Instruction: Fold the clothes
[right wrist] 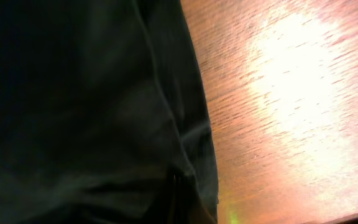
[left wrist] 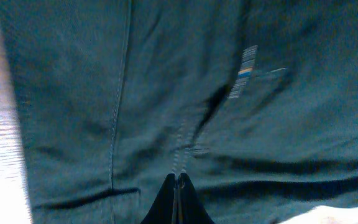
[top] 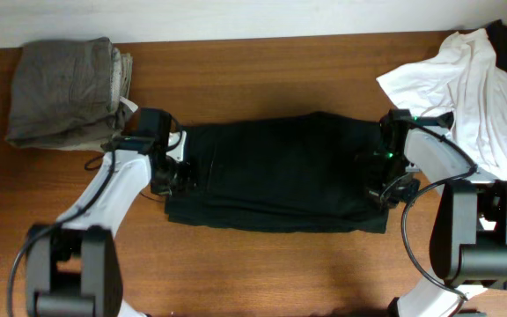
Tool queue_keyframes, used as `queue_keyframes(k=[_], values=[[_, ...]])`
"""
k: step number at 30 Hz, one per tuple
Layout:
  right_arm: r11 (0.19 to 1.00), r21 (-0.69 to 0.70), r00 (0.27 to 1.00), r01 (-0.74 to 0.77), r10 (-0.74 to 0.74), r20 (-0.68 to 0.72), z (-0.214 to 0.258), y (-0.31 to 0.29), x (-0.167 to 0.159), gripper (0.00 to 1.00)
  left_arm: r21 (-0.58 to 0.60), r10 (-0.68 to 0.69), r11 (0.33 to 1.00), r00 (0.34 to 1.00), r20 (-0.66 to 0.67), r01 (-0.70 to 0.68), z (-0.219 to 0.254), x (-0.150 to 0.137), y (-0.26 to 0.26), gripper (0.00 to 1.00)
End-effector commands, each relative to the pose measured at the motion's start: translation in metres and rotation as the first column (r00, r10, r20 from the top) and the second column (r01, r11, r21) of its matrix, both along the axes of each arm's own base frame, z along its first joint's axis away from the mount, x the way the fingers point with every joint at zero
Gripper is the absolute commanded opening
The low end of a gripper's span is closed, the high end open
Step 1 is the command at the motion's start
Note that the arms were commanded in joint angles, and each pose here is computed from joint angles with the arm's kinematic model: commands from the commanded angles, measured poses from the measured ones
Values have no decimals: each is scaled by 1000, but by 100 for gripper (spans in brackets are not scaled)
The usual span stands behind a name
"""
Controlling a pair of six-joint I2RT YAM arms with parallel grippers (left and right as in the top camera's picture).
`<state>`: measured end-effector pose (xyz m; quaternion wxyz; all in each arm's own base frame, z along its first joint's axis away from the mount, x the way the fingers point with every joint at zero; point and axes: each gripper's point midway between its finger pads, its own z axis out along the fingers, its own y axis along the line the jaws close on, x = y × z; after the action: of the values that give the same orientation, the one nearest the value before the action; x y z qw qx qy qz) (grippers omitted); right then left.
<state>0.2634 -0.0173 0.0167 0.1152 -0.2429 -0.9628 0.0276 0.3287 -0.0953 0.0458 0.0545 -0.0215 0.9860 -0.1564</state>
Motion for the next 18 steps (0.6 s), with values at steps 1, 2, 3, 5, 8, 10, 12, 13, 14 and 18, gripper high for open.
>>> queue_keyframes(k=[1,2,3,5,8,10,12,13,14,18], values=[[999,43,1000,24,-23,-17,-15,7,-17,4,6,-16,1000,994,-113,17,-35,-11,1,0],[998,54,999,28,-27,-24,-20,9,-22,4,15,-13,1000,992,-126,15,-40,-12,3,0],[998,58,999,29,-28,-29,-24,10,-26,4,32,-10,999,991,-135,15,-44,-13,5,0],[998,57,999,30,-28,-25,-28,10,-28,4,89,0,996,990,-138,13,-47,-14,15,0],[993,-19,993,113,-114,-15,-29,-6,-26,4,239,112,969,978,-175,-69,-51,-22,52,0],[990,-45,991,132,-133,-8,-28,-13,-24,4,242,159,964,970,-182,-112,-51,-23,63,0],[988,-48,989,146,-146,4,-26,-18,-20,4,243,218,955,959,-183,-171,-51,-21,78,0],[988,-46,989,149,-149,8,-25,-18,-18,4,244,243,950,951,-191,-194,-50,-23,86,0],[988,-45,989,148,-147,24,-22,-19,-12,4,247,266,945,941,-207,-213,-50,-27,93,0],[992,-35,989,120,-117,93,-10,-21,13,4,253,307,936,919,-248,-245,-46,-39,105,0]])
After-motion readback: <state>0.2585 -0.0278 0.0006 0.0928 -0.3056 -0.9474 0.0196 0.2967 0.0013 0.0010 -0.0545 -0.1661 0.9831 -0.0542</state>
